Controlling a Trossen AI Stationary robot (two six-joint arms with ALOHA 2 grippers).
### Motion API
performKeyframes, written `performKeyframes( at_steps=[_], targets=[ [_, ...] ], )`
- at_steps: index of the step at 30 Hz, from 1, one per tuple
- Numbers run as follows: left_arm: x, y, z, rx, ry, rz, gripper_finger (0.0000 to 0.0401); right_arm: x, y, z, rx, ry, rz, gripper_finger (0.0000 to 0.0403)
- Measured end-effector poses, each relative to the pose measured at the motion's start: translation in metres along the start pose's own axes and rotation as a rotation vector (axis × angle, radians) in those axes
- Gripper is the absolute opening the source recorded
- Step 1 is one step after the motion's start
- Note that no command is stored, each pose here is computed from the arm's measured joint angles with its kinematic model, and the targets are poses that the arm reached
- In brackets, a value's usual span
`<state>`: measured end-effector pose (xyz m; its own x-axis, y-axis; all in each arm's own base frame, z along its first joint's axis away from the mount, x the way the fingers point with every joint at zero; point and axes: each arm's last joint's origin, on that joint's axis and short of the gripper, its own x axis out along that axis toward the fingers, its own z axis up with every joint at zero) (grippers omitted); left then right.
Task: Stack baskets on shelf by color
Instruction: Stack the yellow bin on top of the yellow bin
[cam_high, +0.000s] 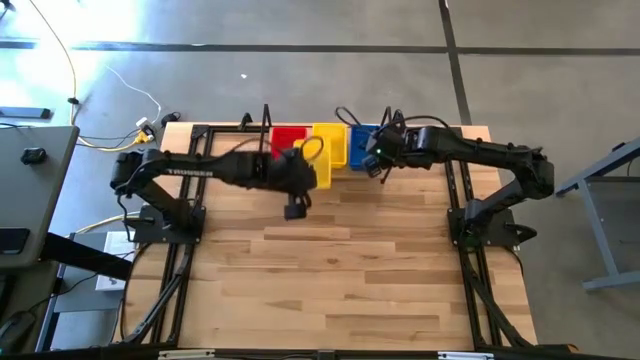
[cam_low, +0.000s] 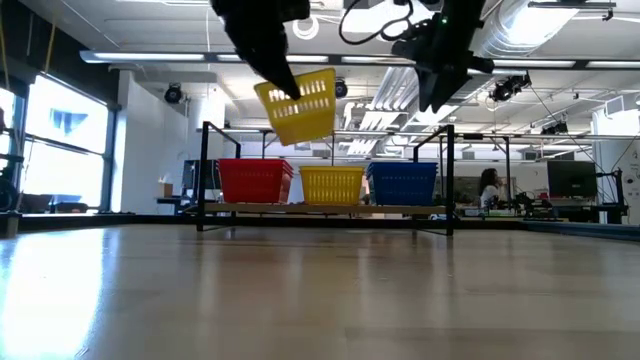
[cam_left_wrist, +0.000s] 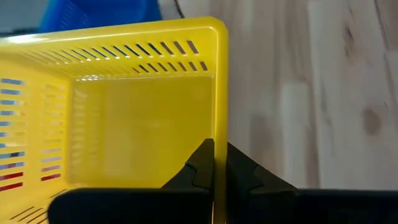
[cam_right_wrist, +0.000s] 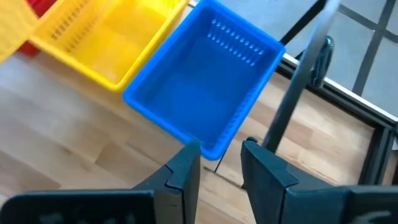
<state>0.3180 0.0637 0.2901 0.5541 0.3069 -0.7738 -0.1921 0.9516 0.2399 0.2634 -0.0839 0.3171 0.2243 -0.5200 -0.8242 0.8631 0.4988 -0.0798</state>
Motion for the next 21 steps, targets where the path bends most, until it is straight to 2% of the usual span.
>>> performKeyframes(
  at_steps=[8, 12, 21],
  targets=[
    [0.005, 0.052, 0.010, -0.021, -0.183, 0.082, 0.0000, 0.005, -0.009, 0.006, 0.028, -0.001, -0.021, 0.0103],
    [0.010, 0.072, 0.012, -0.028, -0.252, 0.074, 0.0000, 0.005, -0.010, 0.007, 0.028, -0.002, -0.025, 0.0103],
    [0.034, 0.095, 0.001, -0.038, -0.210, 0.029, 0.0000, 0.005, -0.009, 0.007, 0.029, -0.002, -0.025, 0.0103]
  ],
)
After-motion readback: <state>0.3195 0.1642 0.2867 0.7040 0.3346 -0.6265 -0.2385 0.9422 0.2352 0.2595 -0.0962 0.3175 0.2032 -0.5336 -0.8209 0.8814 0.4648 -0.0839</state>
